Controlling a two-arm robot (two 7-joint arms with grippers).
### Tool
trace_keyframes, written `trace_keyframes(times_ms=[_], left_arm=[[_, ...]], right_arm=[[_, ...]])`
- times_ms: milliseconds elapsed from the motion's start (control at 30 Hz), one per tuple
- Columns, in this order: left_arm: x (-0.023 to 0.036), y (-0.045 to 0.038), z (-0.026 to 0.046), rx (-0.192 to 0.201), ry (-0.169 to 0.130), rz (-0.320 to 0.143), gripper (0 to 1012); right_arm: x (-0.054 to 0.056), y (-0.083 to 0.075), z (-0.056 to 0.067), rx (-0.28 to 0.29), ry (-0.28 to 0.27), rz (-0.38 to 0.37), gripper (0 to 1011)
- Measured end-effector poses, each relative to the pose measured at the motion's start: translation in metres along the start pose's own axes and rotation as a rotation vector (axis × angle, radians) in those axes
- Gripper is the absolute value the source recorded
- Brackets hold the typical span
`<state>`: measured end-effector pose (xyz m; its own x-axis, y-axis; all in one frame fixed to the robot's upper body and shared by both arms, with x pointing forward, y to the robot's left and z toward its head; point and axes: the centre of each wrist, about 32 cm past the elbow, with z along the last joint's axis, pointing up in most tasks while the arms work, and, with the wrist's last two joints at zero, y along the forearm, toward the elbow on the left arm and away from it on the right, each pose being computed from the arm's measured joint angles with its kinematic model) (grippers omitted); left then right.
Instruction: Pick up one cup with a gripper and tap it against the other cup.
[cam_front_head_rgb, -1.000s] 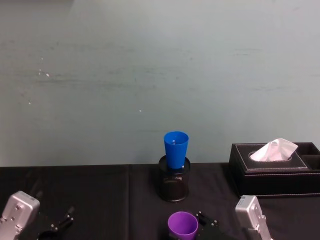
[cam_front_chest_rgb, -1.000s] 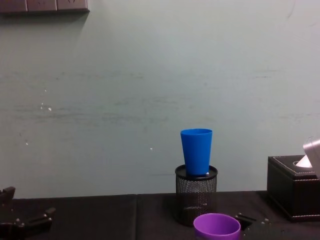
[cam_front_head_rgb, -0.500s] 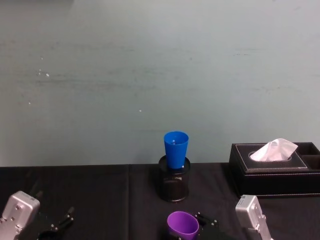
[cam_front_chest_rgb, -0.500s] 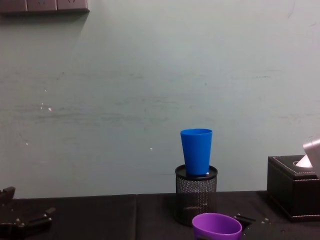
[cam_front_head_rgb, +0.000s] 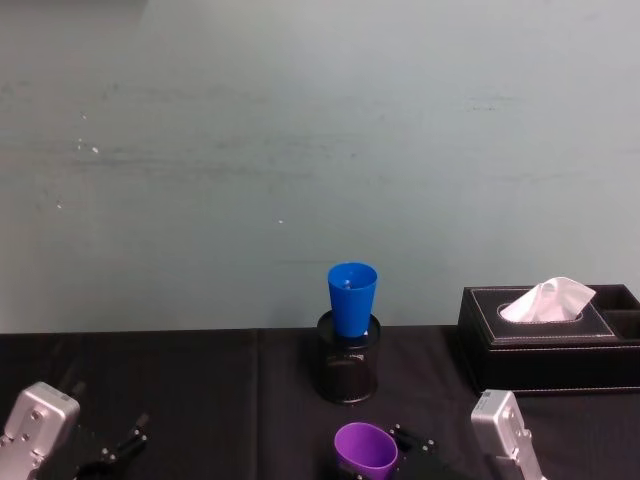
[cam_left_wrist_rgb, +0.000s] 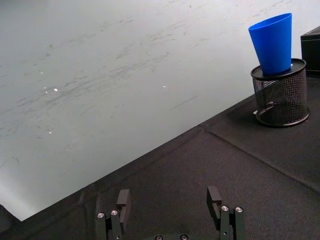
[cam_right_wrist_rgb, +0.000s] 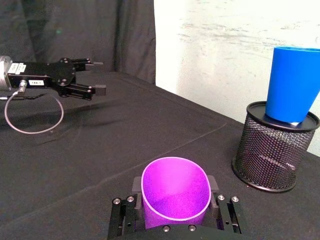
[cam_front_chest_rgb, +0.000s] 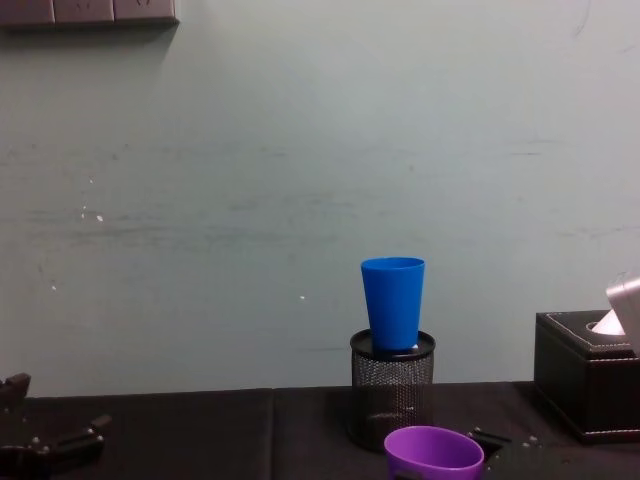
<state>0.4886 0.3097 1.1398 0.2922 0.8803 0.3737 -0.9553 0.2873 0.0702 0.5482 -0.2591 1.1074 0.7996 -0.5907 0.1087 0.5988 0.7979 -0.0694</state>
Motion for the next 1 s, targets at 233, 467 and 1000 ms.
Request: trace_keyframes(times_ms=[233, 467, 1000], left_arm=[[0.0, 0.0, 0.0, 0.0, 0.0, 0.0, 1000], [0.0, 0.0, 0.0, 0.0, 0.0, 0.0, 1000], [0.0, 0.0, 0.0, 0.0, 0.0, 0.0, 1000]], right_arm=[[0.001, 0.001, 0.006, 0.006, 0.011, 0.022, 736], [0.006, 0.001, 0.022, 0.012, 0.016, 0.034, 736], [0.026, 0.009, 0.088, 0.013, -0.014, 0.076, 736]])
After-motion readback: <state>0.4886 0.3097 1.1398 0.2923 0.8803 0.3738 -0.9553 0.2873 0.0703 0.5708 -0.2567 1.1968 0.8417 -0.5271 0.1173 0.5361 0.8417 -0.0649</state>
